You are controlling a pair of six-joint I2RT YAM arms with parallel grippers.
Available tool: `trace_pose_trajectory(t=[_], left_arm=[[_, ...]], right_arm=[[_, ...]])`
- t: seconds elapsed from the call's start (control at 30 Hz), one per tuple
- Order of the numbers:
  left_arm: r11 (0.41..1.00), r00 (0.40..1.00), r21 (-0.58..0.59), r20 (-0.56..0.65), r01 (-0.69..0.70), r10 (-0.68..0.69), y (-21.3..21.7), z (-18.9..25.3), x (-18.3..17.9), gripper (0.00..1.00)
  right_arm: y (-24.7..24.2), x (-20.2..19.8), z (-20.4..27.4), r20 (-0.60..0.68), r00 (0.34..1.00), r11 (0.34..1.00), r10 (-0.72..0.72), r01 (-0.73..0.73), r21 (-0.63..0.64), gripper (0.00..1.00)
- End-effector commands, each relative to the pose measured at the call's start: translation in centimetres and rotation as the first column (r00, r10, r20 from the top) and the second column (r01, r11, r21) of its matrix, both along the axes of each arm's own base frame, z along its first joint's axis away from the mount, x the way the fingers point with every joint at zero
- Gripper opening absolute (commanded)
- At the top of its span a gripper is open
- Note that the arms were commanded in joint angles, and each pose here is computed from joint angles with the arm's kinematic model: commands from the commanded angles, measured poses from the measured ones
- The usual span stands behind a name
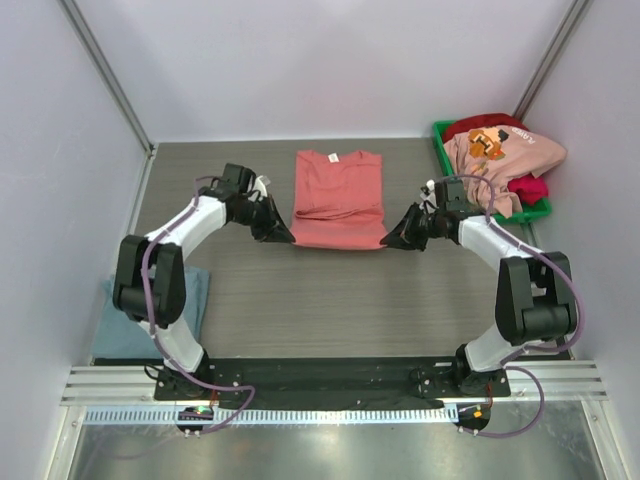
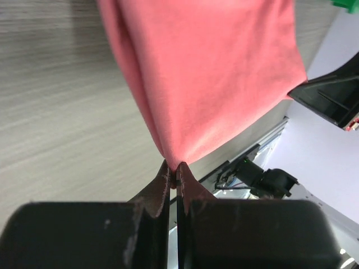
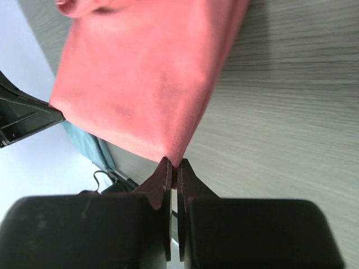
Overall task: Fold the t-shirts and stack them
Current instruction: Fold the tshirt
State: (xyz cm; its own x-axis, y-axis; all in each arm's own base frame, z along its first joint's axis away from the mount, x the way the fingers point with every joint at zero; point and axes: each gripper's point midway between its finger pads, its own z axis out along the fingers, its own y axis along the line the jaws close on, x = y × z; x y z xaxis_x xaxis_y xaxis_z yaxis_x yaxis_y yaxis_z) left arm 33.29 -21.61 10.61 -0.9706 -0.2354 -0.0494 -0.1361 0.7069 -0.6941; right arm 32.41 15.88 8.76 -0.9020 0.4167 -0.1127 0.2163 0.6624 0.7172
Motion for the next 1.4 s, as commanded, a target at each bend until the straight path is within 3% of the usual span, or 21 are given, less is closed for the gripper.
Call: trace_pose_trajectory(t=[0.0, 0.27, 0.53, 0.83, 0.97, 1.03, 1.1, 1.13, 1.2, 1.23, 1.27, 1.3, 1.33, 1.37], left_arm=[[1.000, 0.999, -0.011, 0.039, 0.004, -0.004, 0.1, 2.1, -1.2, 0.00], [0.999, 0.990, -0.002, 0.134, 0.043, -0.042, -0.3, 5.2, -2.6, 0.00], [0.999, 0.975, 0.019, 0.216, 0.045, -0.048, -0.1, 8.1, -1.4, 0.00], [0.999, 0.987, 0.024, 0.160, 0.025, -0.029, -0.3, 4.6, 0.9, 0.00], [0.999, 0.980, 0.040, 0.197, 0.003, -0.010, 0.4, 4.3, 4.9, 0.00], [0.999, 0.961, 0.052, 0.277, -0.012, -0.002, 0.6, 6.1, 7.8, 0.00], [0.998, 0.956, 0.065, 0.292, -0.017, -0.003, 1.1, 5.4, 10.3, 0.00], [0.998, 0.933, 0.062, 0.360, -0.016, -0.007, 1.0, 7.3, 12.3, 0.00], [0.995, 0.924, 0.100, 0.382, -0.015, -0.025, 1.3, 6.0, 14.7, 0.00], [0.995, 0.900, 0.099, 0.435, -0.014, -0.030, 1.2, 7.3, 16.3, 0.00], [0.994, 0.888, 0.106, 0.458, -0.015, -0.035, 1.2, 7.5, 17.4, 0.00], [0.992, 0.890, 0.129, 0.453, -0.014, -0.046, 1.2, 5.4, 18.7, 0.00], [0.992, 0.865, 0.123, 0.499, -0.016, -0.048, 1.0, 6.5, 20.1, 0.00], [0.992, 0.858, 0.129, 0.510, -0.014, -0.055, 0.9, 5.8, 21.0, 0.03]], right_arm=[[0.1, 0.0, 4.0, 0.099, 0.994, 0.999, 0.045, -0.046, 0.016, 0.02], [-0.1, -0.2, 8.2, 0.191, 0.978, 0.996, 0.087, -0.085, -0.014, 0.02], [0.1, 0.6, 10.3, 0.231, 0.967, 0.995, 0.103, -0.100, -0.023, 0.02], [0.5, 2.6, 7.1, 0.202, 0.973, 0.994, 0.113, -0.110, -0.027, 0.02], [0.4, 7.9, 8.1, 0.285, 0.952, 0.993, 0.114, -0.105, -0.047, 0.02], [0.0, 10.9, 7.3, 0.299, 0.948, 0.994, 0.106, -0.092, -0.060, 0.02], [-0.2, 14.4, 9.5, 0.377, 0.921, 0.995, 0.099, -0.079, -0.066, 0.01], [-0.7, 15.9, 8.3, 0.365, 0.927, 0.995, 0.089, -0.067, -0.072, 0.02], [-1.1, 19.2, 10.1, 0.435, 0.897, 0.996, 0.078, -0.048, -0.081, 0.01], [-1.3, 20.6, 8.2, 0.411, 0.909, 0.996, 0.073, -0.042, -0.084, 0.01], [-1.3, 22.4, 9.8, 0.460, 0.885, 0.996, 0.070, -0.035, -0.083, 0.01], [-1.3, 23.5, 9.7, 0.474, 0.878, 0.996, 0.071, -0.036, -0.082, 0.01], [-1.3, 24.6, 7.0, 0.442, 0.895, 0.996, 0.067, -0.035, -0.079, 0.01], [-1.0, 26.3, 8.2, 0.497, 0.865, 0.997, 0.063, -0.031, -0.071, 0.02]])
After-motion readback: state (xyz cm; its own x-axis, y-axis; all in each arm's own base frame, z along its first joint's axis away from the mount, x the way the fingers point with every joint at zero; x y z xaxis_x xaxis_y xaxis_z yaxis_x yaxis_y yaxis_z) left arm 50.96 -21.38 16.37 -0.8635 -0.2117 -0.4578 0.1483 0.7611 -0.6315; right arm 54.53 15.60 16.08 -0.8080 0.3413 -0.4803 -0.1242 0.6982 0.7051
